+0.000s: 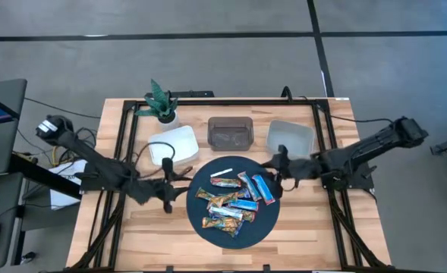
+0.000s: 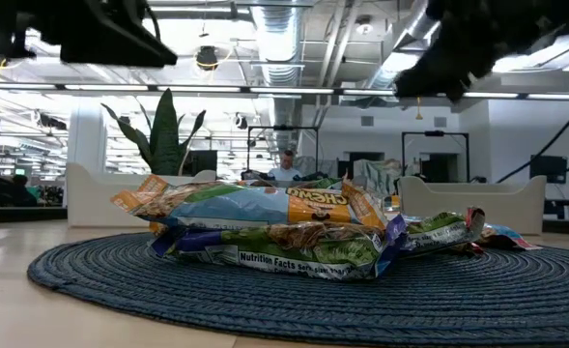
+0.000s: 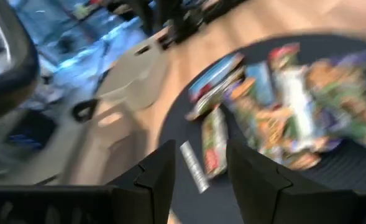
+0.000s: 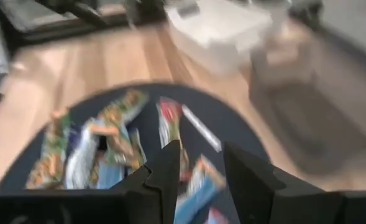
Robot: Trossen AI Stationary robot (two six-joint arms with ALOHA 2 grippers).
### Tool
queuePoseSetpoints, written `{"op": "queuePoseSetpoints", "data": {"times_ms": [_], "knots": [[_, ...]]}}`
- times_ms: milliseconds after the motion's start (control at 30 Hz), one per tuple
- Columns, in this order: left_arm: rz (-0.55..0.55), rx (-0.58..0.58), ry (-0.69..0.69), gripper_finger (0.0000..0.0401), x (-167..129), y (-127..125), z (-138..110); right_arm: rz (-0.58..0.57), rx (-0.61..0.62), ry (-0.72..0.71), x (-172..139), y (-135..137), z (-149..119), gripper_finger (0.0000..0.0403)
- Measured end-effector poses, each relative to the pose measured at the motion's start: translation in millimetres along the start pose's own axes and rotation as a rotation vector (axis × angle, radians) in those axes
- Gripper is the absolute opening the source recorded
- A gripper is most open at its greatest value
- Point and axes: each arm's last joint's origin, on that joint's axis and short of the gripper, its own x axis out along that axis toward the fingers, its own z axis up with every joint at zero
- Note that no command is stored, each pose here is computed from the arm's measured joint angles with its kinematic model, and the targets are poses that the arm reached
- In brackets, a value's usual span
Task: Pick and place Granola Bars by type
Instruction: Put the red granola bar into the black bin
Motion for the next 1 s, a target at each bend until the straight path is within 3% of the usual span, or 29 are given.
{"op": "queuePoseSetpoints", "data": {"times_ms": [133,333,733,1000], "knots": [[0.065,0.055,0.02,0.0138,-2.2,-11.7,4.1,-0.069,0.082,0.093,5.2,1.8,-14.3,0.0117],[0.069,0.065,0.014,0.0138,-3.8,-13.3,6.4,-0.126,0.13,0.186,18.4,-4.2,-25.3,0.0125],[0.07,0.054,0.024,0.0138,-3.4,-13.1,5.2,-0.159,0.202,0.31,34.9,-1.2,-41.6,0.0245],[0.07,-0.016,0.023,0.0138,-3.4,-13.2,4.9,-0.175,0.256,0.374,39.4,8.5,-56.5,0.0255]]}}
